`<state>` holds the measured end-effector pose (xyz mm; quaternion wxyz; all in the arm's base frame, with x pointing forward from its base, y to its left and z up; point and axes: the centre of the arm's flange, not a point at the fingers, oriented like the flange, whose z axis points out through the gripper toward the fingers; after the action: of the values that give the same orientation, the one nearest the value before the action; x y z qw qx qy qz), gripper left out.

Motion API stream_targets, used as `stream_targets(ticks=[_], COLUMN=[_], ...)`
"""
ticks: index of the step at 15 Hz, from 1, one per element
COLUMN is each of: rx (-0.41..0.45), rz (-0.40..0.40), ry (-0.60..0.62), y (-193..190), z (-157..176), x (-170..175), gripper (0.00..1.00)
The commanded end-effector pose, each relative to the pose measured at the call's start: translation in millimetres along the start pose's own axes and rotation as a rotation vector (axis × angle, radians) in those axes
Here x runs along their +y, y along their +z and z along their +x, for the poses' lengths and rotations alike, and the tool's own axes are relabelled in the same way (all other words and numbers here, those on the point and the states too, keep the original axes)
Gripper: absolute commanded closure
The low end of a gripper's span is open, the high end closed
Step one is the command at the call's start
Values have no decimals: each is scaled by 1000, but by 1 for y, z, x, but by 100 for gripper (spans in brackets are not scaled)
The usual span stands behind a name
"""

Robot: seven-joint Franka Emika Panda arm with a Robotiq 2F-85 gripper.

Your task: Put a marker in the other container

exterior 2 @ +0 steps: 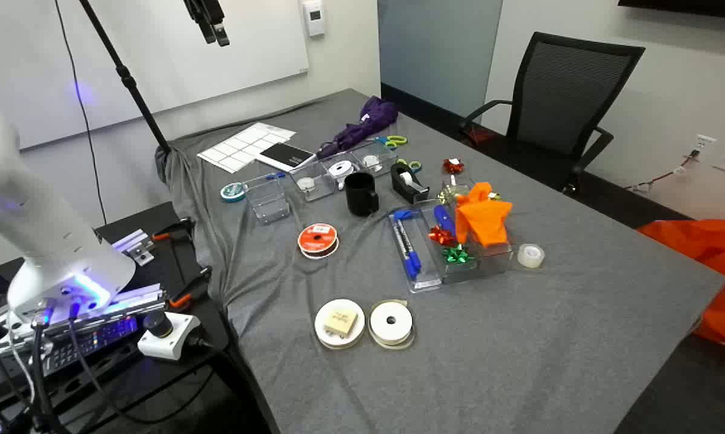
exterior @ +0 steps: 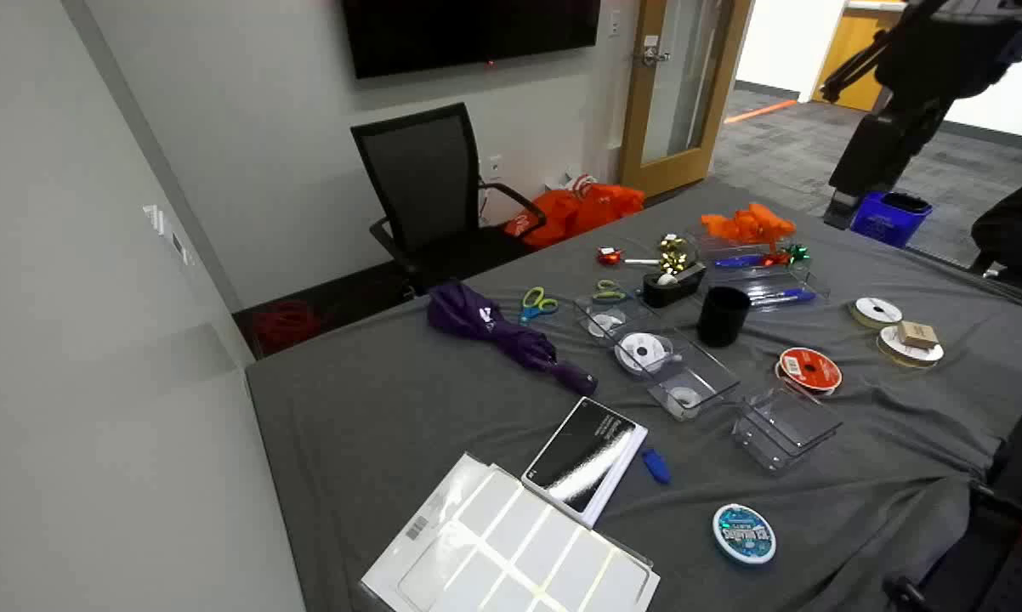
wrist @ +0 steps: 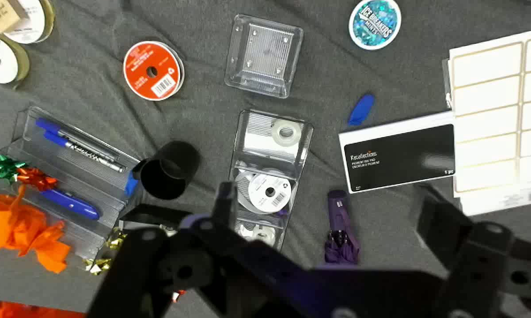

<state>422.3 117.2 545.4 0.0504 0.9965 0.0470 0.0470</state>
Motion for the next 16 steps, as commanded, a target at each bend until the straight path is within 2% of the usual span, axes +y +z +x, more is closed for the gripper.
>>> stream_targets(ticks=[1, 15, 16], rx=[0, 0, -11], rz=[0, 0, 28], ry=[0, 0, 31], y=[0, 0, 4], z=[0, 0, 0], x=[0, 0, 4], gripper=[0, 0, 0])
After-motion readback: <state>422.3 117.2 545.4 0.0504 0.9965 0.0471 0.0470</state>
